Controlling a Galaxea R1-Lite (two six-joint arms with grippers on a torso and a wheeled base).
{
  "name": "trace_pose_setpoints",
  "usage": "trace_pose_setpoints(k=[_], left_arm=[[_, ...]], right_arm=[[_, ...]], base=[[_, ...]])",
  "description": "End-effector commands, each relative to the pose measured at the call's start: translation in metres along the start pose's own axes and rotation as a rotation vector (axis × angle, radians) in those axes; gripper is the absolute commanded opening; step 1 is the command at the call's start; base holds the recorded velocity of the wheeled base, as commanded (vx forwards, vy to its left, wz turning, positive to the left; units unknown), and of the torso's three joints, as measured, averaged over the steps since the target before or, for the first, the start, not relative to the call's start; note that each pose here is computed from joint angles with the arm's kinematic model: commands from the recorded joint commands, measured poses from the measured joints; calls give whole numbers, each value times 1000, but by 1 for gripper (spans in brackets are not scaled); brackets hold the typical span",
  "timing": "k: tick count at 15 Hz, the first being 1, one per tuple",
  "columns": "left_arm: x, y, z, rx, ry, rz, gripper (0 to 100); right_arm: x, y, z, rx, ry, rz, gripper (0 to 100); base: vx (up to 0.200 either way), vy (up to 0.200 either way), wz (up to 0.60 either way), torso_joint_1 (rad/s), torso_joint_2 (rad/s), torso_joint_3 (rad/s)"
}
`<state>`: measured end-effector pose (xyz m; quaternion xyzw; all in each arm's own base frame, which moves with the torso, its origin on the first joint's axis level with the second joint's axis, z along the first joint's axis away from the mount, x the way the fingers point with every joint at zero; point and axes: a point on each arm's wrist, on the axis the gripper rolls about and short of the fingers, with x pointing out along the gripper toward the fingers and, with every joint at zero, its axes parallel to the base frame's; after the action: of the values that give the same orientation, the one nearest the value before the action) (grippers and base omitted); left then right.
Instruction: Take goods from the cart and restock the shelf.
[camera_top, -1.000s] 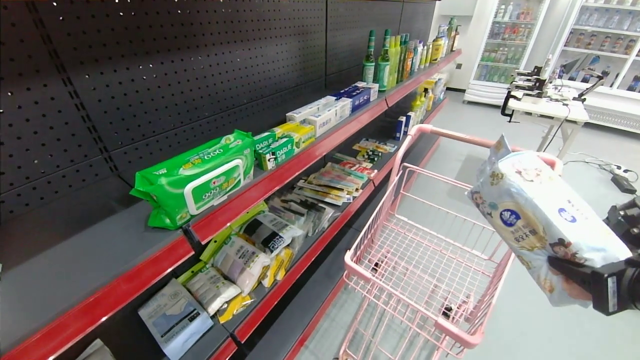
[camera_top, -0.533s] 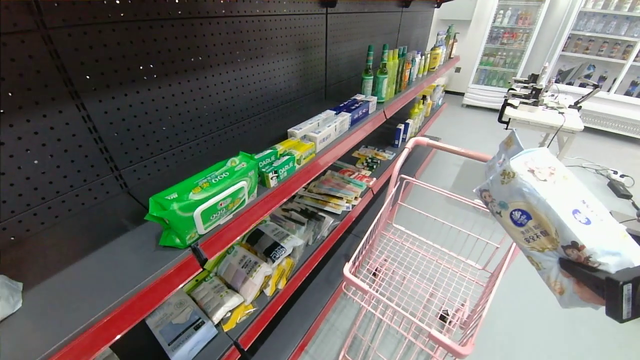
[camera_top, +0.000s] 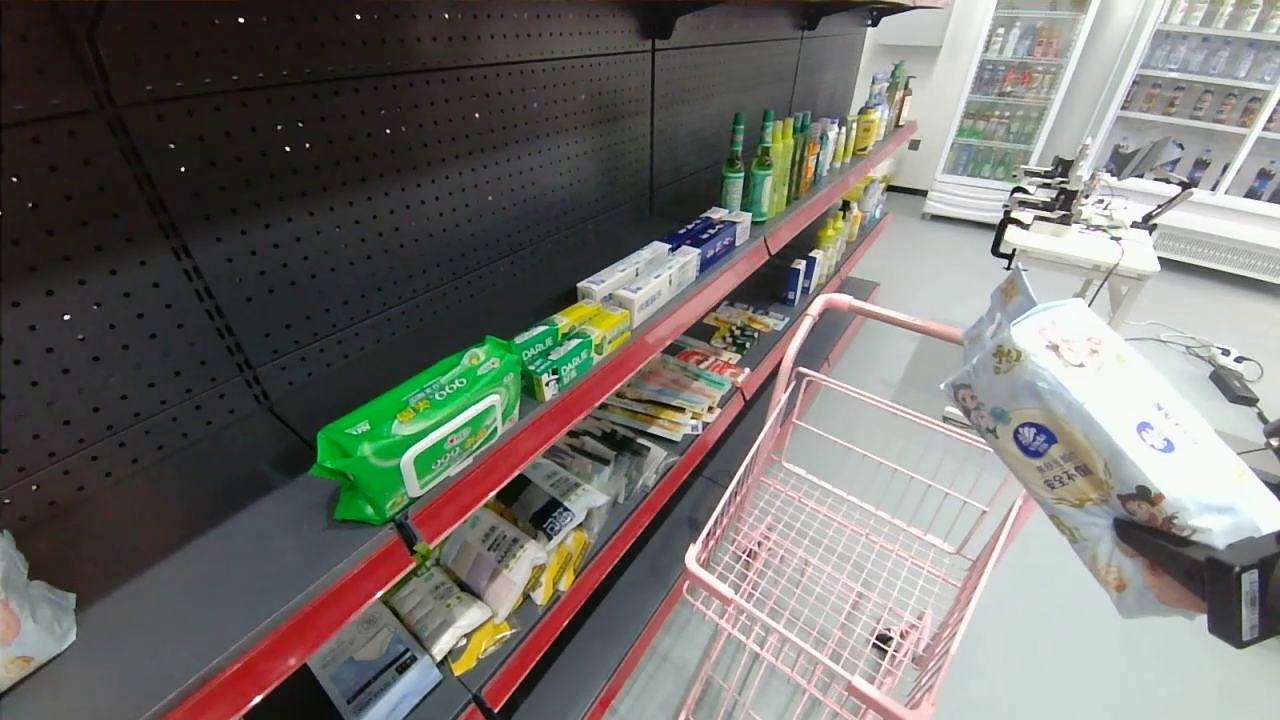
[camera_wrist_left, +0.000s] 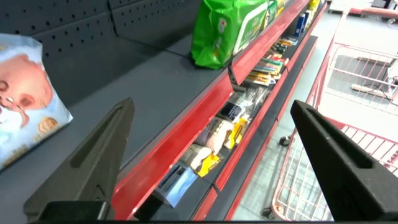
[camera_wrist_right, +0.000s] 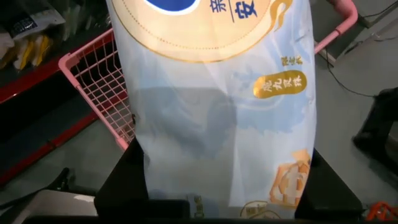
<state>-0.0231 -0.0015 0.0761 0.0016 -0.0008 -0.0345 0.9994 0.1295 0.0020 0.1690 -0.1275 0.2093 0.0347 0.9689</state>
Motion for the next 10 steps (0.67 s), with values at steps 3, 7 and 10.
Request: trace_pose_setpoints(k=[3,7,10], left_arm=[[0,0,0,0,0,0,100],[0,0,0,0,1,0,100],[0,0,0,0,0,0,100]], right_arm=[[3,0,0,-23,12,6,0],[3,0,0,-38,11,8,0],[4,0,0,-39,14,9,0]], base=[[0,0,0,160,-349,-194],[0,0,0,165,-339,-188],[0,0,0,124,-258,-139]])
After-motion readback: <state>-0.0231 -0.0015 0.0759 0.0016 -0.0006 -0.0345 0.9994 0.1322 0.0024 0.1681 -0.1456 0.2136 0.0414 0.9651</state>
